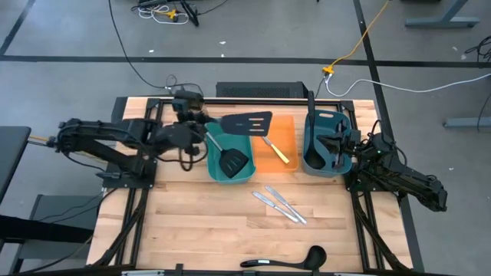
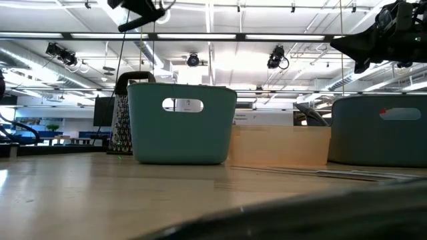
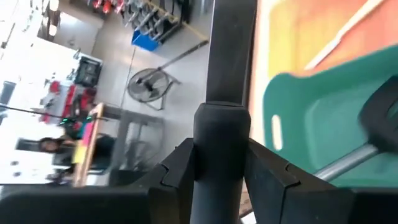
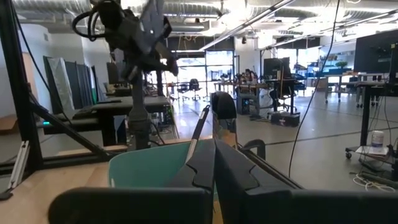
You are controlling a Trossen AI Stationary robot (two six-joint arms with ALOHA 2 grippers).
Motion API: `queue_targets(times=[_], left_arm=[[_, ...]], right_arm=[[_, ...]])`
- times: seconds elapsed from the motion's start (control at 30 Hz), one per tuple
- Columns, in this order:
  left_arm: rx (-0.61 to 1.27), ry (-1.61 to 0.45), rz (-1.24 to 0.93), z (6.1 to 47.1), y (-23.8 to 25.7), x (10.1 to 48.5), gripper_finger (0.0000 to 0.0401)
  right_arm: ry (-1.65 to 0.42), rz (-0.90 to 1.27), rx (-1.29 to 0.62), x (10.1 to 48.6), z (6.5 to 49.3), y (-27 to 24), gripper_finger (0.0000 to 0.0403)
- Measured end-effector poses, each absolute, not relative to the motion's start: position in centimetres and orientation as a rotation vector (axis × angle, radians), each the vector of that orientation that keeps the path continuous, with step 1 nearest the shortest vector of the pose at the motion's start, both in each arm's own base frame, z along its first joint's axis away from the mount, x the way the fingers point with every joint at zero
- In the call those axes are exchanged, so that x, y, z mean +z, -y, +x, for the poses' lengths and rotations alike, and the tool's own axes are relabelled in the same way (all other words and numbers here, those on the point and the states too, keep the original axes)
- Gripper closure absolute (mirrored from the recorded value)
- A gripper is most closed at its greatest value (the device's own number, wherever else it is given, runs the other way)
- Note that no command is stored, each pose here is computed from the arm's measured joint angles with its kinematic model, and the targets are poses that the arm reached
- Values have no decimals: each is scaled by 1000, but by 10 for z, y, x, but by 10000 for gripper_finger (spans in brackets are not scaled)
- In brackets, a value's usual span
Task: Pick & Place Kitchen Items
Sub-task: Put the black spatula into the green bin
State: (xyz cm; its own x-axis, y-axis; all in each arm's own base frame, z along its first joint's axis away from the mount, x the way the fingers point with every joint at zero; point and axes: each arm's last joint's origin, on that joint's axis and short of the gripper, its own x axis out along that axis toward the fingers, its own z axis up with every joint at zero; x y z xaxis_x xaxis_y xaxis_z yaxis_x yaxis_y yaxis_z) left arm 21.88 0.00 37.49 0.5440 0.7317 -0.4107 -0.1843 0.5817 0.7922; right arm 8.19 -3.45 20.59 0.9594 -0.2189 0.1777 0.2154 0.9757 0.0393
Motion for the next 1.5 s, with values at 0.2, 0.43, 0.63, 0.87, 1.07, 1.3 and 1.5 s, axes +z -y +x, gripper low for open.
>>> queue_targets(times=[0.2, 0.43, 0.63, 0.87, 1.07, 1.3, 1.5], left_arm=[[641, -1007, 1050, 236, -18, 368, 285], [570, -1176, 1339, 247, -44, 370, 285], [344, -1232, 1566, 260, -57, 364, 285], [227, -1370, 1722, 276, -75, 350, 285], [108, -1348, 1779, 280, -76, 344, 285], [-125, -1348, 1825, 278, -71, 328, 285], [-224, -1280, 1885, 284, -75, 303, 285]], right_arm=[[182, 19, -221, 206, 82, 35, 389], [184, 18, -221, 206, 82, 35, 389], [184, 17, -221, 206, 82, 35, 389], [184, 15, -221, 206, 82, 35, 389], [183, 10, -223, 206, 82, 35, 389], [182, 2, -231, 206, 82, 35, 389], [178, 2, -257, 206, 82, 36, 389]])
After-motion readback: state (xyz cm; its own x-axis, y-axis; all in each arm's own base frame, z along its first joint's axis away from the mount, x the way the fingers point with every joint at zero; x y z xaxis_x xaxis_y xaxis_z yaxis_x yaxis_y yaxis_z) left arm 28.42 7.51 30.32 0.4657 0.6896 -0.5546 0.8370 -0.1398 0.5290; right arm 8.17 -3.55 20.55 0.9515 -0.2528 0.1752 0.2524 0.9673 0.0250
